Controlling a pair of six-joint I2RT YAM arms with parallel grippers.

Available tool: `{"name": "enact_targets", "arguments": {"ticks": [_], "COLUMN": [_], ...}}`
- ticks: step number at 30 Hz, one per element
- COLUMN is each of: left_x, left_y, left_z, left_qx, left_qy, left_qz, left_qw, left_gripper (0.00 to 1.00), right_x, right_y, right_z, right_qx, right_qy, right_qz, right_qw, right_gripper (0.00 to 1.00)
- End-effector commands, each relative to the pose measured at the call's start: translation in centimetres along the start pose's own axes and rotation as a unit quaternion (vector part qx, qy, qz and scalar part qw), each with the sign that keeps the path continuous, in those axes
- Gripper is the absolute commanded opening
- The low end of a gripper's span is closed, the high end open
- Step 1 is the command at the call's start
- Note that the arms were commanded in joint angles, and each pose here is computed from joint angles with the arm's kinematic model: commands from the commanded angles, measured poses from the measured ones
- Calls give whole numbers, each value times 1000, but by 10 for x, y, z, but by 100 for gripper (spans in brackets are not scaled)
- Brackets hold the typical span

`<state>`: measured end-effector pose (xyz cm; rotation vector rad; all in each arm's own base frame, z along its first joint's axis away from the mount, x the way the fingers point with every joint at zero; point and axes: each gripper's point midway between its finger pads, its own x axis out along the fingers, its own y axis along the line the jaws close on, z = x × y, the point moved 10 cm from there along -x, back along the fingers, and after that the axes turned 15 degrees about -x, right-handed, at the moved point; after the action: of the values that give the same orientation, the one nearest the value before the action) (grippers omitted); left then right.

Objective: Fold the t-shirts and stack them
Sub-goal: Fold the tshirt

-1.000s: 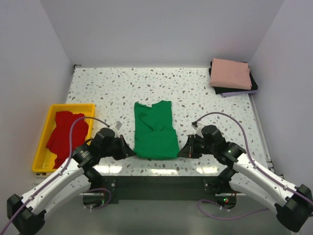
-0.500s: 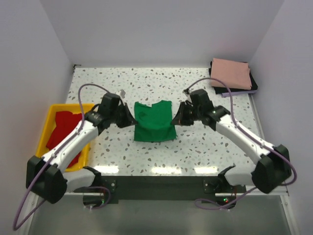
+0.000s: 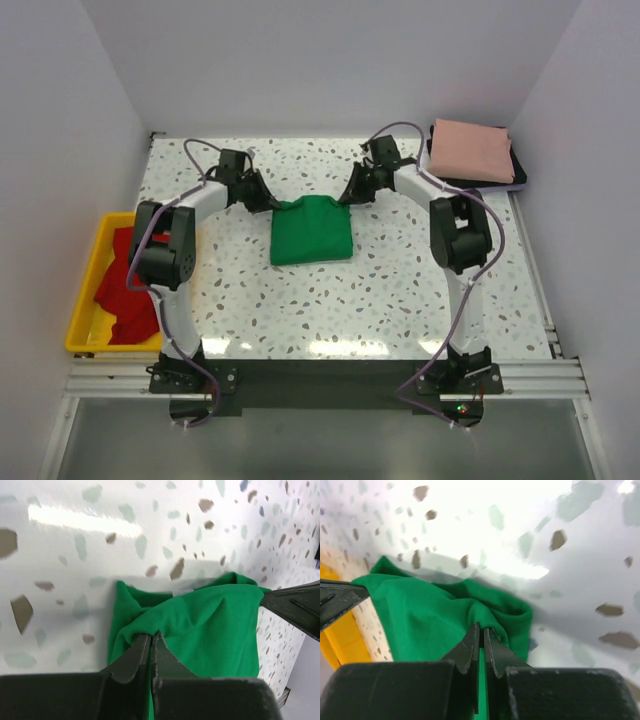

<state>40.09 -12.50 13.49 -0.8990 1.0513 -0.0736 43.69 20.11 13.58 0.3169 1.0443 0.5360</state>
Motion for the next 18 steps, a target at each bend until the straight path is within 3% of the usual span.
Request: {"name": "enact_targets", "arguments": {"ticks": [1, 4, 5, 6, 8, 9, 11, 14, 17, 18], "left_x": [6, 7, 5, 0, -7, -16, -25, -41, -50, -58], "left_y": [-26, -28, -29, -31, -30, -34, -34, -39, -40, -45], "left_z": [35, 43, 44, 46, 51, 54, 55, 46, 24, 17], "left_qx": [33, 35, 38, 40, 40, 42, 43, 46, 51, 58], "left_qy": [-31, -39, -45, -52, -63, -73, -82, -90, -92, -98], "left_qz": [-88, -105, -104, -106, -106, -111, -109, -98, -65, -68], "left_qw": [995, 993, 993, 992, 992, 990, 990, 990, 992, 991], "left_gripper": [4, 20, 27, 40, 50, 57, 59, 58, 53, 44], "right_x": [-4, -8, -11, -17, -26, -37, -46, -68, -87, -89], "right_y": [-3, -10, -11, -9, -13, -9, -8, 0, 20, 26], "right_z": [29, 36, 39, 42, 44, 47, 43, 32, 14, 9], "right_qx": [-8, -1, -1, -4, -5, -10, -11, -15, -29, -35], "right_qy": [-37, -52, -57, -64, -71, -84, -91, -105, -118, -118], "right_qz": [29, 28, 26, 27, 15, 13, -8, -26, -26, -21], "right_qw": [999, 998, 998, 998, 997, 996, 996, 994, 992, 992], "right_gripper": [0, 19, 30, 36, 52, 55, 61, 61, 58, 56]}}
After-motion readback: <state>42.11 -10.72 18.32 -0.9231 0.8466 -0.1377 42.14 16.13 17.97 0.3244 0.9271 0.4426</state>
